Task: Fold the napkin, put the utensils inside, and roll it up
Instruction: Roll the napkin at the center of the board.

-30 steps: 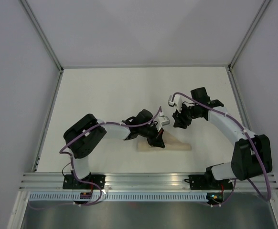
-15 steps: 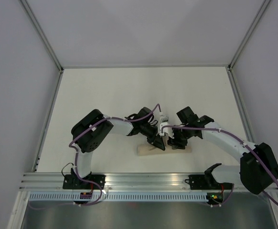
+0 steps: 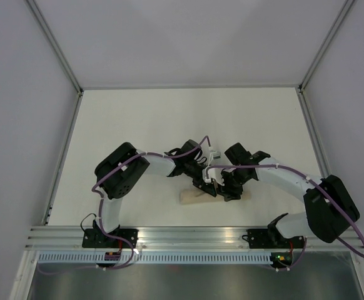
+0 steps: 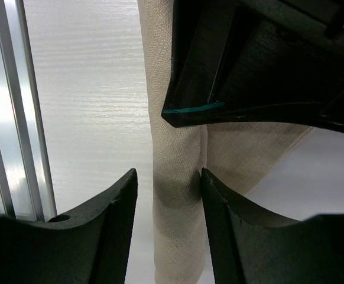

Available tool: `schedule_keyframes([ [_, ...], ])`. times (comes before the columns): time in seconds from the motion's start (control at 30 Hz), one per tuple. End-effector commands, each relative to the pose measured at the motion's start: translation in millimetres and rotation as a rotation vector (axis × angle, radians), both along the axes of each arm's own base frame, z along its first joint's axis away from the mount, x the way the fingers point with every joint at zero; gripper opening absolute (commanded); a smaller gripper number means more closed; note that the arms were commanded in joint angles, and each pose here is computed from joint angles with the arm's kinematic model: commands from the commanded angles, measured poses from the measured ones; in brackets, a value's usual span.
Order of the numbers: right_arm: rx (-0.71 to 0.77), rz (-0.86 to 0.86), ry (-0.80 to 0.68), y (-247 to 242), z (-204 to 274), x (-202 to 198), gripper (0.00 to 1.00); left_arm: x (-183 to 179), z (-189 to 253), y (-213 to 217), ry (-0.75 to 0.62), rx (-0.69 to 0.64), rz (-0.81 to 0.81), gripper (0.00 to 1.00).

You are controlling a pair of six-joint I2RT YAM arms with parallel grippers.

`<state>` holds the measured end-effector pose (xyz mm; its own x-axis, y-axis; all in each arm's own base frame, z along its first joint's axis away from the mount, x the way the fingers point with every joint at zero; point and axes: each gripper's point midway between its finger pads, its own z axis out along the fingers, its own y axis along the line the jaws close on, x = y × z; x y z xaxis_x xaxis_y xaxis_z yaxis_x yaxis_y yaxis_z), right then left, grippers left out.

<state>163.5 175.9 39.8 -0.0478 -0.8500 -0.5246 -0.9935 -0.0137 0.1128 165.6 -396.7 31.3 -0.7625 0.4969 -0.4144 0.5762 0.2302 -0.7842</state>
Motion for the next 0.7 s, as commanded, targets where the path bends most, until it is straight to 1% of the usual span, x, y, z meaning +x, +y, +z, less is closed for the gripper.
schedule_keyframes([
  [0.0, 0.001, 0.012, 0.028, 3.8, -7.4, -2.3, 0.52, 1.8, -36.0, 13.3, 0.049, 0.159, 0.079, 0.02],
  [0.03, -0.004, 0.011, 0.034, 3.8, -9.4, -2.6, 0.5, 2.8, -35.3, 12.8, 0.041, 0.161, 0.083, 0.03],
  [0.13, -0.02, 0.0, 0.054, 3.7, -18.3, -1.0, 0.4, 7.7, -33.2, 12.8, 0.019, 0.166, 0.102, 0.04],
  [0.17, -0.029, -0.006, 0.07, 3.8, -22.1, -1.8, 0.31, 8.8, -35.0, 14.3, 0.012, 0.176, 0.111, 0.05],
  [0.2, -0.032, -0.009, 0.076, 4.1, -23.6, -1.6, 0.27, 10.1, -33.9, 14.7, 0.004, 0.179, 0.118, 0.06],
  [0.27, -0.038, -0.008, 0.09, 4.2, -26.3, -2.3, 0.18, 13.4, -30.1, 15.9, -0.019, 0.182, 0.138, 0.11],
  [0.3, -0.042, -0.008, 0.101, 4.0, -28.4, -2.2, 0.17, 19.1, -30.7, 17.1, -0.043, 0.194, 0.164, 0.13],
  [0.4, -0.045, -0.001, 0.128, 4.1, -29.5, -2.3, 0.15, 30.3, -20.6, 19.9, -0.076, 0.191, 0.24, 0.23],
  [0.43, -0.051, 0.002, 0.146, 2.6, -29.8, -4.3, 0.14, 38.2, -13.4, 18.0, -0.098, 0.158, 0.266, 0.26],
  [0.57, -0.038, -0.007, 0.228, 0.5, -29.8, 3.2, 0.12, 54.7, -1.1, 29.5, -0.121, 0.145, 0.402, 0.34],
  [0.6, -0.037, -0.012, 0.244, -1.0, -30.2, 5.1, 0.13, 61.5, 9.7, 31.8, -0.14, 0.121, 0.43, 0.36],
  [0.67, -0.049, -0.024, 0.307, -8.4, -35.0, 5.6, 0.12, 67.1, 13.9, 37.8, -0.174, 0.114, 0.475, 0.39],
])
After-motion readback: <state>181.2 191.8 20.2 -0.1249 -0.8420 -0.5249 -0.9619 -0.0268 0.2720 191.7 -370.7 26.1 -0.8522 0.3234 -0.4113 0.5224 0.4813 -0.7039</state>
